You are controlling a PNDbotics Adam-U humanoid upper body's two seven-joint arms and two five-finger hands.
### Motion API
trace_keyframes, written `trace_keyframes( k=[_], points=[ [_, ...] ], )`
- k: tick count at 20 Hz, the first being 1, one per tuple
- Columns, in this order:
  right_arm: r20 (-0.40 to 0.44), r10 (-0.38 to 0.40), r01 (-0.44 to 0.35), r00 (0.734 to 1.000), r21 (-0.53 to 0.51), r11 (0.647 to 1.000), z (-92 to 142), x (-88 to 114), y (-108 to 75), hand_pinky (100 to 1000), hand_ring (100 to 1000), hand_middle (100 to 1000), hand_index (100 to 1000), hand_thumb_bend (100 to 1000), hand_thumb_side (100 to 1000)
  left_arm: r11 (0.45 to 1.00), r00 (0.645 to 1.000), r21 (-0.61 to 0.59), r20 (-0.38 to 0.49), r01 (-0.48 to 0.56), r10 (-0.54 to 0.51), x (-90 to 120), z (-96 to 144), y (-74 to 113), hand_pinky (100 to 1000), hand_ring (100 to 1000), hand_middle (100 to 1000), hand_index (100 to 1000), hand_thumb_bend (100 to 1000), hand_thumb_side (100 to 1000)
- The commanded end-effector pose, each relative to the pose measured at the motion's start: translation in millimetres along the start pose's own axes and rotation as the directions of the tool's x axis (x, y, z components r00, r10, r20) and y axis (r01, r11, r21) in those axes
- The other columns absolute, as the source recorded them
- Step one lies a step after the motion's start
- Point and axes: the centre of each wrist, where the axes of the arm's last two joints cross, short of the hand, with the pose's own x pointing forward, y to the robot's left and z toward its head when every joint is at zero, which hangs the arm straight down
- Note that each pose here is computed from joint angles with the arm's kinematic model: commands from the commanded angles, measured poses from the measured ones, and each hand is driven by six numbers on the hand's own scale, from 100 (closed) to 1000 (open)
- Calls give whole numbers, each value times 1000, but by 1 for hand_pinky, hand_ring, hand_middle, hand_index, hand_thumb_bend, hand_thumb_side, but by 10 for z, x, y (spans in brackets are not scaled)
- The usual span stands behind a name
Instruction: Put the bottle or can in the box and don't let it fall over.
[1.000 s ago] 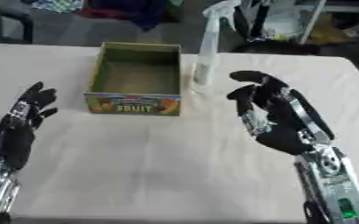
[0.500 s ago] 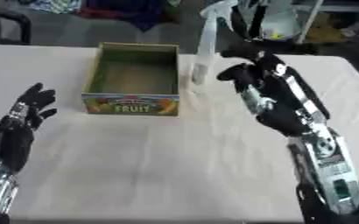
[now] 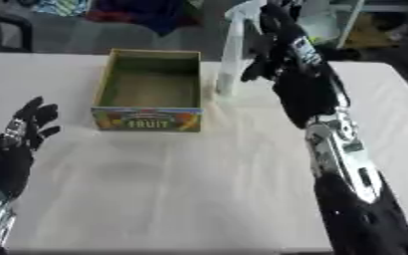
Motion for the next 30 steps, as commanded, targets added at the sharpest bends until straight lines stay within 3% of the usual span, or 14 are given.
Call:
trace_keyframes(
  k=[1, 3, 4, 7, 9, 14, 18, 30],
  points=[
    [19, -151, 152, 988, -45, 987, -58, -62, -63, 387, 229, 286, 1000, 100, 699, 1000, 1000, -10, 24, -6, 6, 57, -34, -11, 890, 935, 849, 992, 100, 995],
    [22, -198, 199, 980, -56, 978, -59, -98, -96, 387, 229, 286, 1000, 100, 699, 1000, 1000, -12, 25, -6, 7, 57, -35, -14, 890, 935, 849, 992, 100, 995],
    [22, -217, 218, 976, -68, 974, -48, -128, -111, 309, 163, 178, 1000, 332, 680, 1000, 1000, -12, 25, -7, 7, 58, -36, -15, 890, 935, 849, 992, 100, 998],
    [20, -341, 338, 940, -185, 923, 18, -352, -193, 244, 122, 112, 1000, 498, 718, 1000, 1000, -13, 26, -11, 11, 57, -38, -24, 890, 936, 849, 992, 100, 994],
    [27, -397, 391, 917, -244, 887, 53, -462, -230, 195, 100, 100, 1000, 559, 733, 1000, 1000, -15, 26, -13, 13, 58, -39, -28, 890, 936, 849, 992, 100, 994],
    [43, -484, 468, 874, -339, 816, 120, -659, -278, 110, 100, 100, 1000, 592, 743, 1000, 1000, -21, 25, -15, 16, 53, -41, -39, 890, 937, 849, 993, 100, 994],
    [46, -516, 492, 855, -383, 782, 170, -762, -306, 100, 100, 100, 1000, 600, 742, 1000, 1000, -23, 24, -16, 17, 52, -43, -41, 890, 937, 849, 993, 100, 994],
    [42, -528, 494, 848, -421, 761, 220, -856, -364, 100, 100, 100, 1000, 580, 739, 1000, 999, -25, 29, -18, 18, 60, -51, -43, 890, 939, 849, 993, 100, 992]
  ],
)
